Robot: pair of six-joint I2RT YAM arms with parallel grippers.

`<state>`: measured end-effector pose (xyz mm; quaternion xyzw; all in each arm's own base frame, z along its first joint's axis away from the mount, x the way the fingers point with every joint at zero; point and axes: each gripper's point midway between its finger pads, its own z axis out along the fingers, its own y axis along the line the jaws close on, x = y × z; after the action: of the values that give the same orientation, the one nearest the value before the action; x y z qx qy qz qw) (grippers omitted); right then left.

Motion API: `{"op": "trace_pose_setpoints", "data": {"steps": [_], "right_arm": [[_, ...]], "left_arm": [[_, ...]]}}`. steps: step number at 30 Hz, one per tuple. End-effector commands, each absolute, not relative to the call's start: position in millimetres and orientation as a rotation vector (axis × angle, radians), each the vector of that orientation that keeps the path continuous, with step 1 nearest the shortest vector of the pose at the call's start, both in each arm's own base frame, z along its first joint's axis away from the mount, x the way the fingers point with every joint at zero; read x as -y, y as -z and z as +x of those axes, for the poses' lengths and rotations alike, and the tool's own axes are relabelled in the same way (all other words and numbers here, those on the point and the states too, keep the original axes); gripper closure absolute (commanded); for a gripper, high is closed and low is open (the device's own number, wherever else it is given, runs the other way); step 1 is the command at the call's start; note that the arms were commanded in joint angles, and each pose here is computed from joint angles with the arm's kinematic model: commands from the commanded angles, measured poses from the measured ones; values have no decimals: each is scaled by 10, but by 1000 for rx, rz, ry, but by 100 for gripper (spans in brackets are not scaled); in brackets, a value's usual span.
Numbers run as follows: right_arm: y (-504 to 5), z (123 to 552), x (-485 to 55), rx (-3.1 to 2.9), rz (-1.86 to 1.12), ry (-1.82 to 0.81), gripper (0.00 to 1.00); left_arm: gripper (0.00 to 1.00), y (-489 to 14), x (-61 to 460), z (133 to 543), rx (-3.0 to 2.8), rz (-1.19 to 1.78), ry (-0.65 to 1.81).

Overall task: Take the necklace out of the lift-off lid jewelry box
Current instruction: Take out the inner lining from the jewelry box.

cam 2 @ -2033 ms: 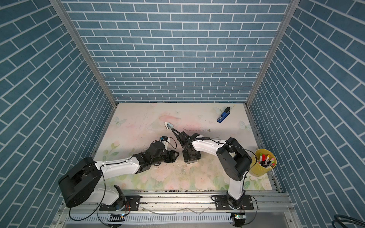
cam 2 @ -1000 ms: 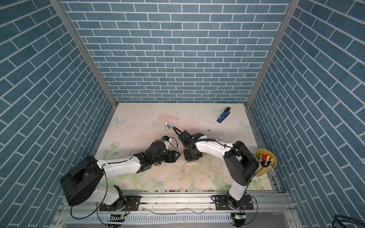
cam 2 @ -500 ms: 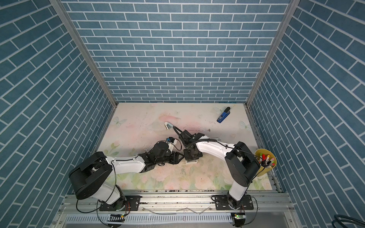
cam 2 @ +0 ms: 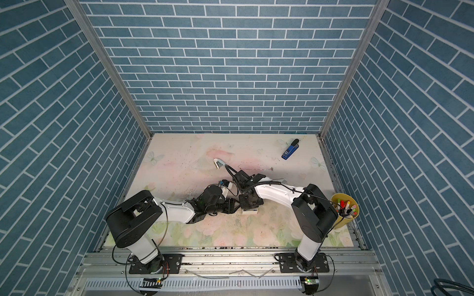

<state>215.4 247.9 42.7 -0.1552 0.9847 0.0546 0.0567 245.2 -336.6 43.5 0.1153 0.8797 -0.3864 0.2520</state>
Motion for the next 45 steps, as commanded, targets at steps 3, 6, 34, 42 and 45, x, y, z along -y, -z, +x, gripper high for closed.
{"op": "trace_pose_setpoints", "data": {"steps": [3,6,34,42,45], "right_arm": [[-475,2132,-2461,-2976,-407,-197,82],[-483,2132,-2443,-2969,-400,-192,82],[-496,2144,-2415,-2945,-353,-204,84],[-585,2154,-2408,-2925,-323,-228,85],[-616,2159,-2444,-2918,-315,-259,86]], "left_arm": [[45,-410,3383,2463,-2384,312,1049],[45,-376,3371,2463,-2391,312,1037],[43,-409,3440,2428,-2307,270,1184],[44,-330,3381,2409,-2343,271,1138],[44,-355,3394,2419,-2346,296,1122]]}}
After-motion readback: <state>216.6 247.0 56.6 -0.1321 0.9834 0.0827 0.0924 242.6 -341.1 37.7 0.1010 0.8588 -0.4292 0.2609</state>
